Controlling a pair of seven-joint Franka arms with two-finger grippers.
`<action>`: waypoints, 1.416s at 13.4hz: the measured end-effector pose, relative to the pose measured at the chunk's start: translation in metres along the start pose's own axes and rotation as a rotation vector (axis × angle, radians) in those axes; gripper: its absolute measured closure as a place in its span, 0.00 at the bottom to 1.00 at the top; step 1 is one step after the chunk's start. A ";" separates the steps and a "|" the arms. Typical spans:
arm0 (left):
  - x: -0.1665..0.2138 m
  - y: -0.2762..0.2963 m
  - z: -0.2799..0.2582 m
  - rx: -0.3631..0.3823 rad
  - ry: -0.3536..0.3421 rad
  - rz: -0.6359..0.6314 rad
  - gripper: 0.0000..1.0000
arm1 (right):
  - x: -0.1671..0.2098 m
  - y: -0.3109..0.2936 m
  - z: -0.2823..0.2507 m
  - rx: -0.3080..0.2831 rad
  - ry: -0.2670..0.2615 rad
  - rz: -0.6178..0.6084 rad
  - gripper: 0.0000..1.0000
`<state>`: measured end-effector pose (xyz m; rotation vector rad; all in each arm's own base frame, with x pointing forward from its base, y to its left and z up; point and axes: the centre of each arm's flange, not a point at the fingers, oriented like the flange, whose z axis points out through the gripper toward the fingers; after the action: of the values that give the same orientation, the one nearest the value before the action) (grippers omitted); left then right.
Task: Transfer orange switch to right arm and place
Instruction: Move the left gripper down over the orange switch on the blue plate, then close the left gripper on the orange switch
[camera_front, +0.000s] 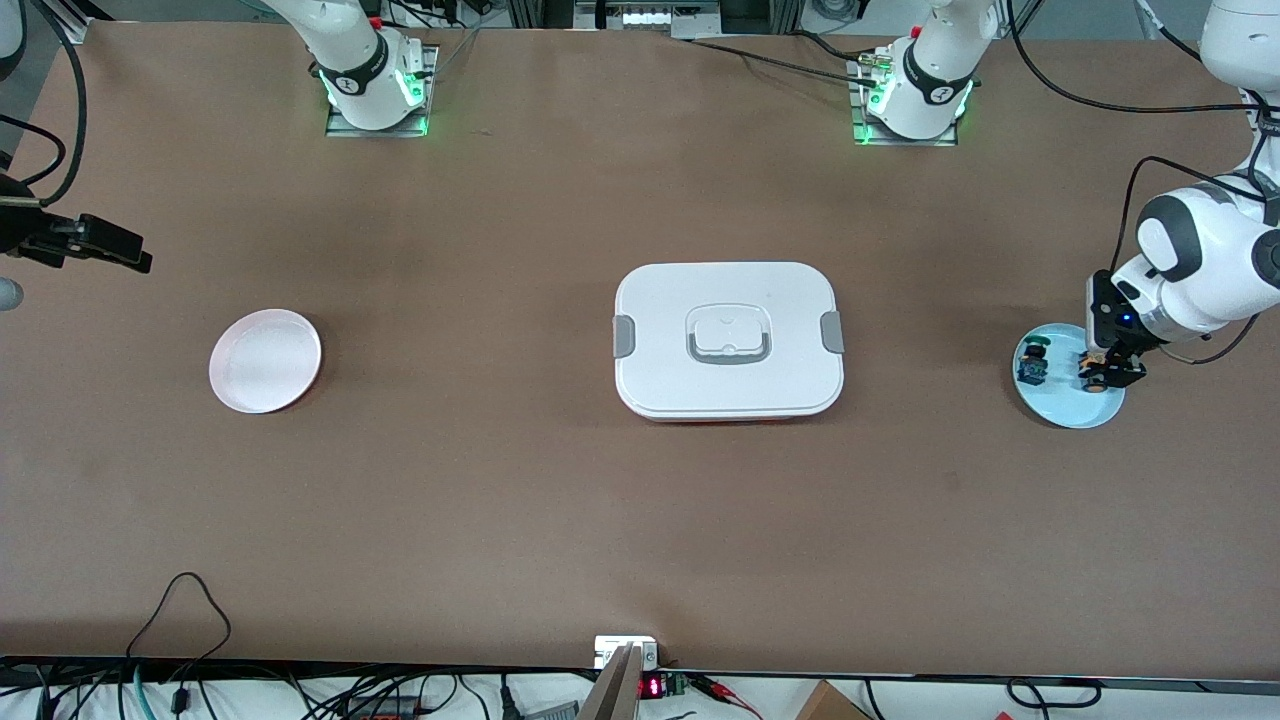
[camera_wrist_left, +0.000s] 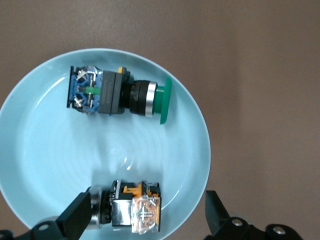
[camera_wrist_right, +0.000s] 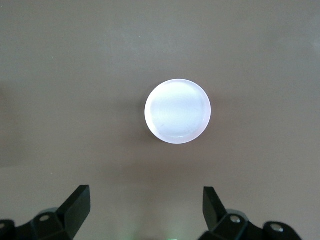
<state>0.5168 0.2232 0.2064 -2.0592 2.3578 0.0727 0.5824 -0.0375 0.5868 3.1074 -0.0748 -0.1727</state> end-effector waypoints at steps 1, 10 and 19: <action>-0.003 -0.001 0.000 0.004 -0.002 0.006 0.00 | 0.000 0.000 0.000 0.000 0.000 0.000 0.00; -0.019 -0.016 0.016 0.015 -0.004 0.021 0.00 | 0.000 0.000 0.000 0.000 0.000 -0.001 0.00; -0.014 -0.021 0.020 0.018 0.003 0.030 0.00 | 0.000 0.000 0.000 0.000 0.000 -0.001 0.00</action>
<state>0.5395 0.2355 0.1860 -2.0180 2.3827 0.0488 0.5824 -0.0372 0.5868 3.1074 -0.0738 -0.1727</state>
